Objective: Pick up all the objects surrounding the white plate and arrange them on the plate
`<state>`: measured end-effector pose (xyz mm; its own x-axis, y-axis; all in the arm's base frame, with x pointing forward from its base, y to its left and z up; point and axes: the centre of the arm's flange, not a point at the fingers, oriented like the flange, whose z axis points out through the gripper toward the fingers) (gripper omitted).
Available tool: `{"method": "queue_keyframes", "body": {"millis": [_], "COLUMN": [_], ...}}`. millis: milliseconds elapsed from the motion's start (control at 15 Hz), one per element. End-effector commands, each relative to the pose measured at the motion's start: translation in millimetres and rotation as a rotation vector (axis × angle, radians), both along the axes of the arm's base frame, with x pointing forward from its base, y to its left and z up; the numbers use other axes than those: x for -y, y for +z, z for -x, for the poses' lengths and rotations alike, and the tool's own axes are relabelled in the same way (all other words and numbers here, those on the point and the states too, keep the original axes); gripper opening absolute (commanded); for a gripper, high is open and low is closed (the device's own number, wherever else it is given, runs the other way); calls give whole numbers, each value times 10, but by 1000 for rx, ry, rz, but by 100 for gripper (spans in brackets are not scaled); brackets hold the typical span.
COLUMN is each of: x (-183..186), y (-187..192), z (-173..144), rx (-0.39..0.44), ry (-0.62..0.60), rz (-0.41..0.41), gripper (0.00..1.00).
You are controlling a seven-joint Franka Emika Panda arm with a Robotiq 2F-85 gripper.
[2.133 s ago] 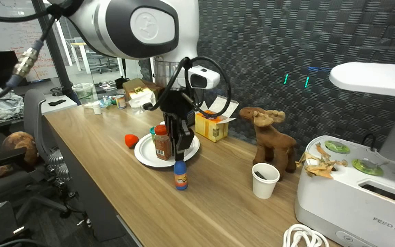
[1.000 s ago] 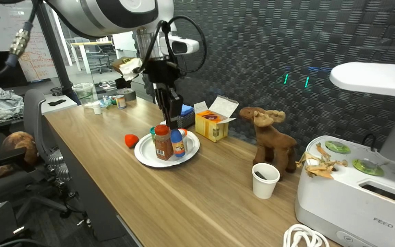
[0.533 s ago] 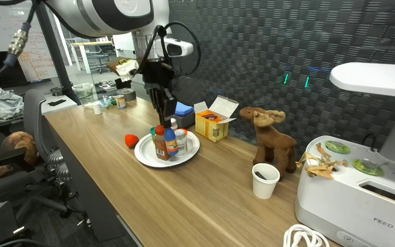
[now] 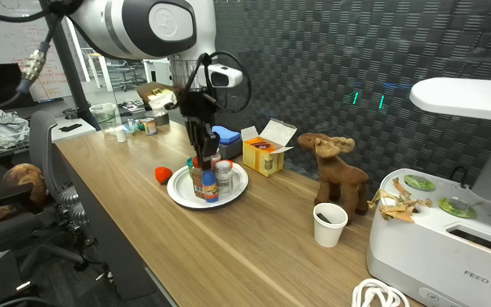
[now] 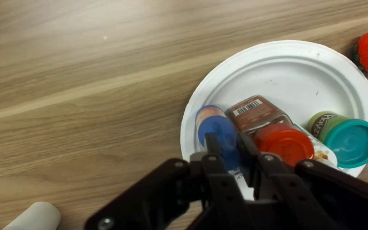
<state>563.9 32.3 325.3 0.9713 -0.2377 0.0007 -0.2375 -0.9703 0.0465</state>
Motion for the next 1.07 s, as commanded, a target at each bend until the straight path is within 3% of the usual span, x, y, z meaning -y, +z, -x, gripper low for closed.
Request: {"method": "queue_keyframes", "body": {"millis": [0, 1000], "x": [-11, -31], "y": [50, -114], "z": [-73, -231], "rx": [29, 10], "ry": [9, 32], "rz": [-45, -56], "gripper": [10, 10]}}
